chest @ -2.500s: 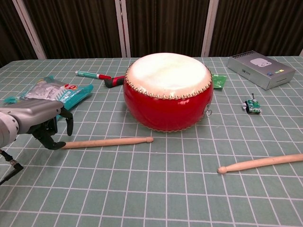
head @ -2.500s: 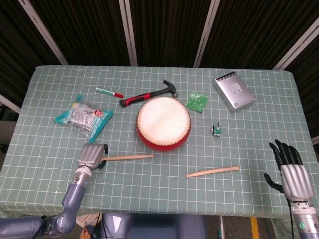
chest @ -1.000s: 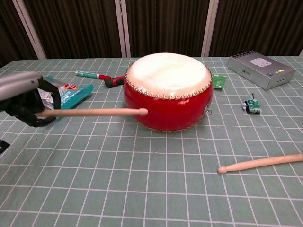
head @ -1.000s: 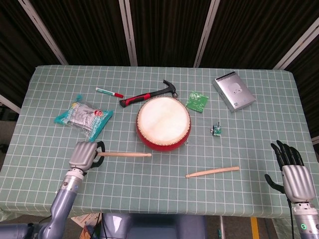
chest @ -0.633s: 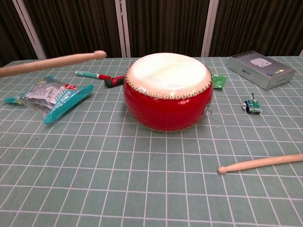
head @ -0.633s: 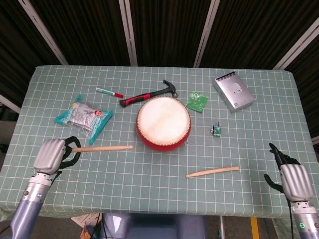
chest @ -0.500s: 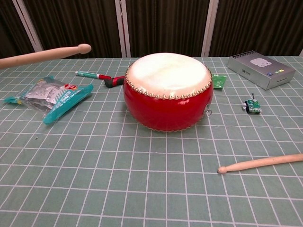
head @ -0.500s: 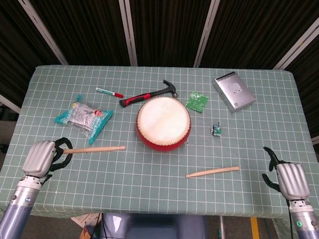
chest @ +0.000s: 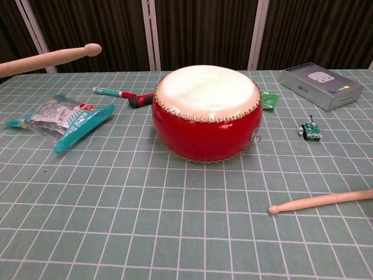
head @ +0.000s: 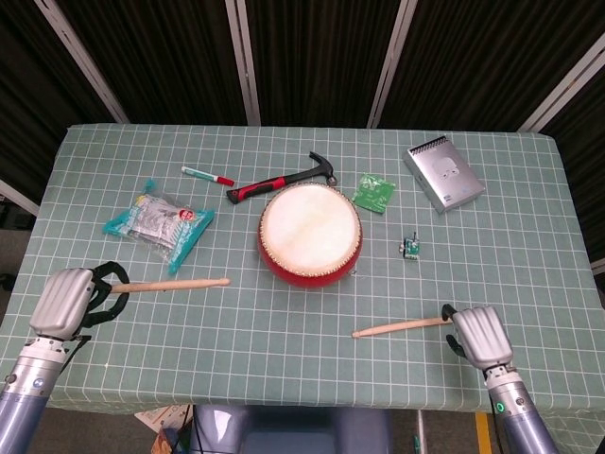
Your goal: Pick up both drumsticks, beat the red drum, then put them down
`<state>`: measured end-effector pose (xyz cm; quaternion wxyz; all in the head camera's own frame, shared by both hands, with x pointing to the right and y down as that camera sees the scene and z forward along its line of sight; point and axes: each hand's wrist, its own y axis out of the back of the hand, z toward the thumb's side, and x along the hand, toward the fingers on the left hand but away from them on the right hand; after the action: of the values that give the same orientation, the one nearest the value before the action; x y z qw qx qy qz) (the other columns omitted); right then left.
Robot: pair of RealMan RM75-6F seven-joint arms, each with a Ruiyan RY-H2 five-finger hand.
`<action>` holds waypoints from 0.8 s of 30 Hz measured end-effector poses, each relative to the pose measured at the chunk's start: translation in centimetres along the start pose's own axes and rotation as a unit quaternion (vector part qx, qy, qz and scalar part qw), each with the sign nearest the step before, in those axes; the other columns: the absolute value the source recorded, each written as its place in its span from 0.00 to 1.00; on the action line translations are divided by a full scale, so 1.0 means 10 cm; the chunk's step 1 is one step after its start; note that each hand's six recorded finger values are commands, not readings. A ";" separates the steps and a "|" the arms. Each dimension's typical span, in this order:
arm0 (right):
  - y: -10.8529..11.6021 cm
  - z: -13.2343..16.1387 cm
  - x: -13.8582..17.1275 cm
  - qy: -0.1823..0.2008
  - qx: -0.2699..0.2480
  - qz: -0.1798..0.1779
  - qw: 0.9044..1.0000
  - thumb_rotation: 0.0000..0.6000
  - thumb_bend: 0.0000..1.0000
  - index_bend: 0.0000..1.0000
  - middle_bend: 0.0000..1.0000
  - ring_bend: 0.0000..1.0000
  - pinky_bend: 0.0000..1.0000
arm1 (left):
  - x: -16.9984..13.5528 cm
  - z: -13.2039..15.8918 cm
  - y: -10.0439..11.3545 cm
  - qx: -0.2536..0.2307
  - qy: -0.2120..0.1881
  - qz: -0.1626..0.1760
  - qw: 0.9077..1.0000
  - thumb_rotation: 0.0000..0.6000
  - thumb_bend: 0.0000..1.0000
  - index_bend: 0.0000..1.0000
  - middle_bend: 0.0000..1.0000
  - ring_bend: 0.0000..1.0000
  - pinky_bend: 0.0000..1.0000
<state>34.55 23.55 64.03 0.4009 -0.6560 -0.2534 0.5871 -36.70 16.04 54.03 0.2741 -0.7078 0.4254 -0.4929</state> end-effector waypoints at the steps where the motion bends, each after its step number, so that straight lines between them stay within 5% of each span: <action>1: -0.06 0.04 -0.02 -0.001 -0.002 0.006 1.000 1.00 0.31 0.49 1.00 1.00 0.99 | 0.00 0.00 0.00 0.000 0.000 0.000 1.000 1.00 0.51 0.75 1.00 1.00 1.00; 8: -0.31 0.22 -0.11 -0.003 0.000 0.026 1.000 1.00 0.31 0.49 1.00 1.00 0.99 | -0.01 -0.01 0.01 -0.001 -0.002 -0.001 1.000 1.00 0.51 0.75 1.00 1.00 1.00; 24: -0.35 0.42 -0.32 -0.002 0.013 0.020 1.000 1.00 0.31 0.49 1.00 1.00 0.99 | 0.00 -0.02 0.04 -0.005 -0.003 0.002 1.000 1.00 0.51 0.75 1.00 1.00 1.00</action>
<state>30.33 23.85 68.81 0.3972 -0.6546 -0.2330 0.5996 -36.99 15.90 53.77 0.2729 -0.7094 0.4285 -0.4885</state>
